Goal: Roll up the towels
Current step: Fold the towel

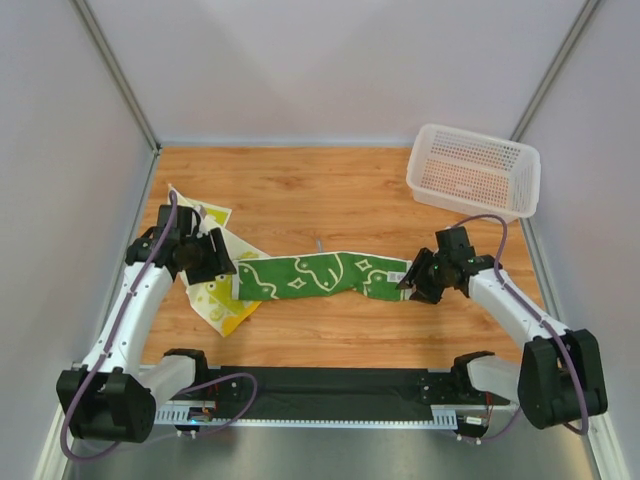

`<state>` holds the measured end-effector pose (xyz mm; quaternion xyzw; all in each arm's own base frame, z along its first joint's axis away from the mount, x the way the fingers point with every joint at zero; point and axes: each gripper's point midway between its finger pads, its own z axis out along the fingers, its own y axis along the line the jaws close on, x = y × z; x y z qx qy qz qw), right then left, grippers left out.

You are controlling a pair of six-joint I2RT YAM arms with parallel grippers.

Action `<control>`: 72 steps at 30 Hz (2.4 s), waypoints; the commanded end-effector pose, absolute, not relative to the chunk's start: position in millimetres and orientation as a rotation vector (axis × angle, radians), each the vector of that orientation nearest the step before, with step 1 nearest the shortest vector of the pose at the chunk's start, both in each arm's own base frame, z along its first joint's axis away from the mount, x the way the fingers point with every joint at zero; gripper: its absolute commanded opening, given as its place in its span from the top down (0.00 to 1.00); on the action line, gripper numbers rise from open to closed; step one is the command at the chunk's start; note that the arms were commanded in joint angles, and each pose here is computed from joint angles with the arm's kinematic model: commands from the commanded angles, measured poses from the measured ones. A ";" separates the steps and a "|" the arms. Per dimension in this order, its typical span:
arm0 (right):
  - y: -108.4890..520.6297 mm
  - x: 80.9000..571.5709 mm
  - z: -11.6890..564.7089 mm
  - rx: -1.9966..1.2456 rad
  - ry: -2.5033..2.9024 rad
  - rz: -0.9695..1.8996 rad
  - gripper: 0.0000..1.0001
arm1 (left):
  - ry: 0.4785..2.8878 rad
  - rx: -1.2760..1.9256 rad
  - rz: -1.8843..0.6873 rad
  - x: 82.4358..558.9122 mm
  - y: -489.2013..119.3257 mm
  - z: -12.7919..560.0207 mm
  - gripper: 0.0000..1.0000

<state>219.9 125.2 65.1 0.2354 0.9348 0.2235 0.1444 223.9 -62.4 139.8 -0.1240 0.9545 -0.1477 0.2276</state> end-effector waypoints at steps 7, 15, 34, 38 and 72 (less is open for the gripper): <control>123.7 231.7 37.4 0.709 2.702 0.591 0.52 | 2.590 -0.314 -0.397 228.4 -61.2 146.9 0.35; 120.7 231.2 12.9 0.719 2.753 0.542 0.72 | 2.592 -0.323 -0.386 228.0 -59.7 146.3 0.35; 57.3 278.0 55.1 0.640 2.650 0.163 0.41 | 2.595 -0.327 -0.375 228.4 -58.5 145.1 0.35; 57.6 270.5 61.5 0.629 2.625 0.189 0.29 | 2.598 -0.329 -0.377 228.4 -58.8 144.9 0.35; 53.4 276.8 -1.2 0.786 2.670 0.276 0.73 | 2.604 -0.333 -0.367 228.9 -57.5 143.3 0.35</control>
